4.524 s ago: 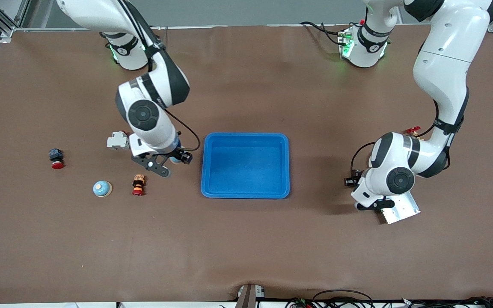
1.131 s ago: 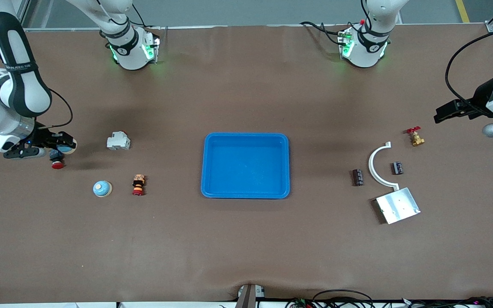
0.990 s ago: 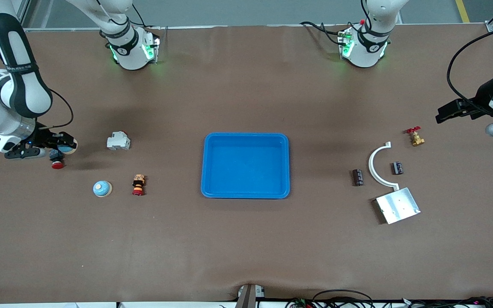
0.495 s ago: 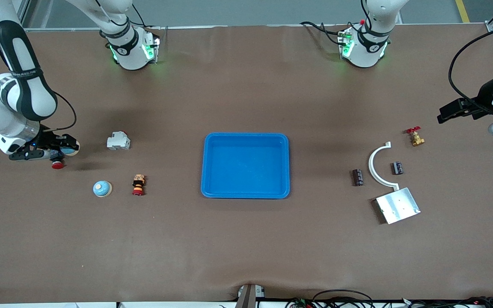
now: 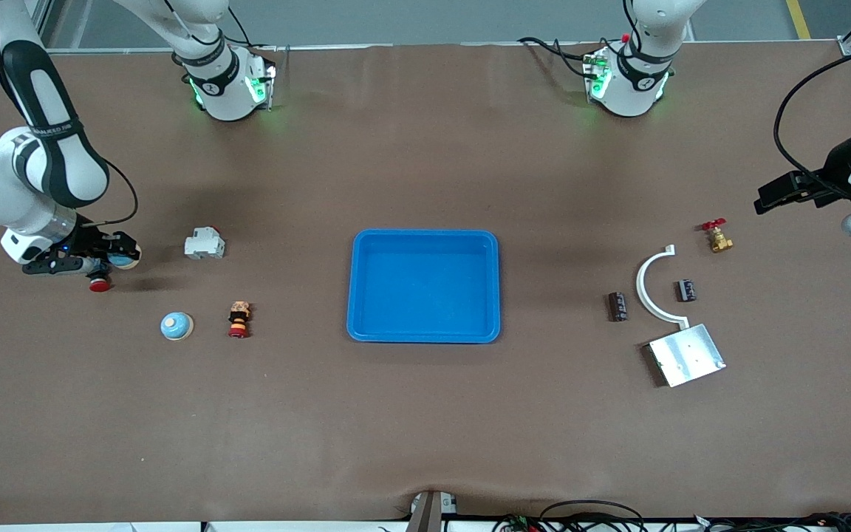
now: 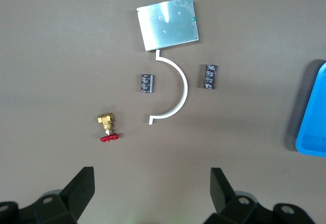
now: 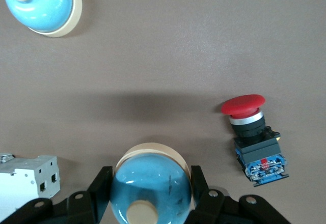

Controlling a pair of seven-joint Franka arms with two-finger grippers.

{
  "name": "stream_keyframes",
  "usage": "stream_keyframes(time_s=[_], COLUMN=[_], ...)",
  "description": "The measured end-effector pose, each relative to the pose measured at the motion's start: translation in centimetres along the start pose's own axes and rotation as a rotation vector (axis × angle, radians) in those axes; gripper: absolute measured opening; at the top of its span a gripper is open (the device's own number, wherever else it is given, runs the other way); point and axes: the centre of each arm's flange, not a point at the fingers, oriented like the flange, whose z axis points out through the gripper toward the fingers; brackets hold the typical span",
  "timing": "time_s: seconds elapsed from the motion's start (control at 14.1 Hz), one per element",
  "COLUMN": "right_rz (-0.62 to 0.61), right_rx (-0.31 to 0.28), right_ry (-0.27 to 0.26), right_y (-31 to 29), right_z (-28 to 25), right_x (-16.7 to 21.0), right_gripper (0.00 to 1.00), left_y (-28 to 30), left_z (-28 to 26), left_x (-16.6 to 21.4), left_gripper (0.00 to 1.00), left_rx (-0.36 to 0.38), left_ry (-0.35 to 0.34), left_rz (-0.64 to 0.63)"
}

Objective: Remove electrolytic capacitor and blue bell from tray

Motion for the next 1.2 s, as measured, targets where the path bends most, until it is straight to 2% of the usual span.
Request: stream_keyframes(time_s=[1.2], right_rz=[0.034], right_rx=[0.014], right_ry=[-0.030], right_y=[0.3], right_z=[3.9], right_x=[-1.0], right_gripper=[0.67], left_y=[0.6], left_z=[-0.5], left_x=[-0.2], left_gripper=[1.00], left_rx=[-0.010], left_ry=[0.010], left_rz=[0.017])
